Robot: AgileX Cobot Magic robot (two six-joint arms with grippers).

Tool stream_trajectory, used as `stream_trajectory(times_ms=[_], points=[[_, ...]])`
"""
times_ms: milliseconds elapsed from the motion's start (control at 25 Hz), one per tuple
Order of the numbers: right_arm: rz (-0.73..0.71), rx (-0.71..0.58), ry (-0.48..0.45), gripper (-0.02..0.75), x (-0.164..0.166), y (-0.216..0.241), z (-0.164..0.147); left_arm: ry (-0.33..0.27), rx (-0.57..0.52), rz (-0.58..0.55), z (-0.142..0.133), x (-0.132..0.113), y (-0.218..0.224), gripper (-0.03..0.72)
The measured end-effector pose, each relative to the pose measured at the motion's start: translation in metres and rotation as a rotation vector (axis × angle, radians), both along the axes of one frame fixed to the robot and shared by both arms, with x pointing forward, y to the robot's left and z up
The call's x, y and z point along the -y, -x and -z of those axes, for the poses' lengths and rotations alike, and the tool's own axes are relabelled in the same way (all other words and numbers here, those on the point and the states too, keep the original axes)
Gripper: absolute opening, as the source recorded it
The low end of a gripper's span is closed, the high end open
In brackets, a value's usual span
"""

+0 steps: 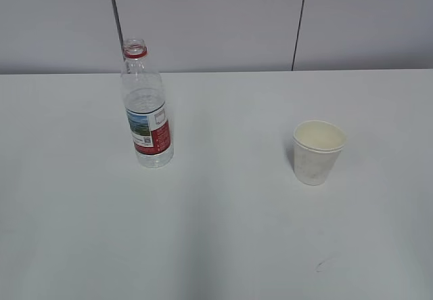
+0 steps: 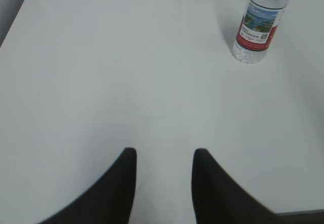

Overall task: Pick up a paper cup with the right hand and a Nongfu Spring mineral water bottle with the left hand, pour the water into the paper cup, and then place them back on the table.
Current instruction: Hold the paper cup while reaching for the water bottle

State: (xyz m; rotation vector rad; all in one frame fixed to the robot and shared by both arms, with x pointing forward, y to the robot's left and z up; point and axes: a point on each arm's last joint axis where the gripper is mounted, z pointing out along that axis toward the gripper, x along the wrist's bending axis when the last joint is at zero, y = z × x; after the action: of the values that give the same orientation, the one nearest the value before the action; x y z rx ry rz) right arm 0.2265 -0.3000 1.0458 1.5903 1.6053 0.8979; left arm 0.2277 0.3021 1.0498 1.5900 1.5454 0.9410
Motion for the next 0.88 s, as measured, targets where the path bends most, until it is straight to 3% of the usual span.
stream_trajectory(times_ms=[560, 880], points=[[-0.001, 0.051, 0.000, 0.587, 0.000, -0.005, -0.009, 0.000, 0.000, 0.000, 0.000, 0.000, 0.000, 0.239], [-0.007, 0.192, 0.000, 0.587, -0.002, -0.076, -0.039, -0.001, 0.000, -0.001, 0.000, 0.000, 0.000, 0.239]])
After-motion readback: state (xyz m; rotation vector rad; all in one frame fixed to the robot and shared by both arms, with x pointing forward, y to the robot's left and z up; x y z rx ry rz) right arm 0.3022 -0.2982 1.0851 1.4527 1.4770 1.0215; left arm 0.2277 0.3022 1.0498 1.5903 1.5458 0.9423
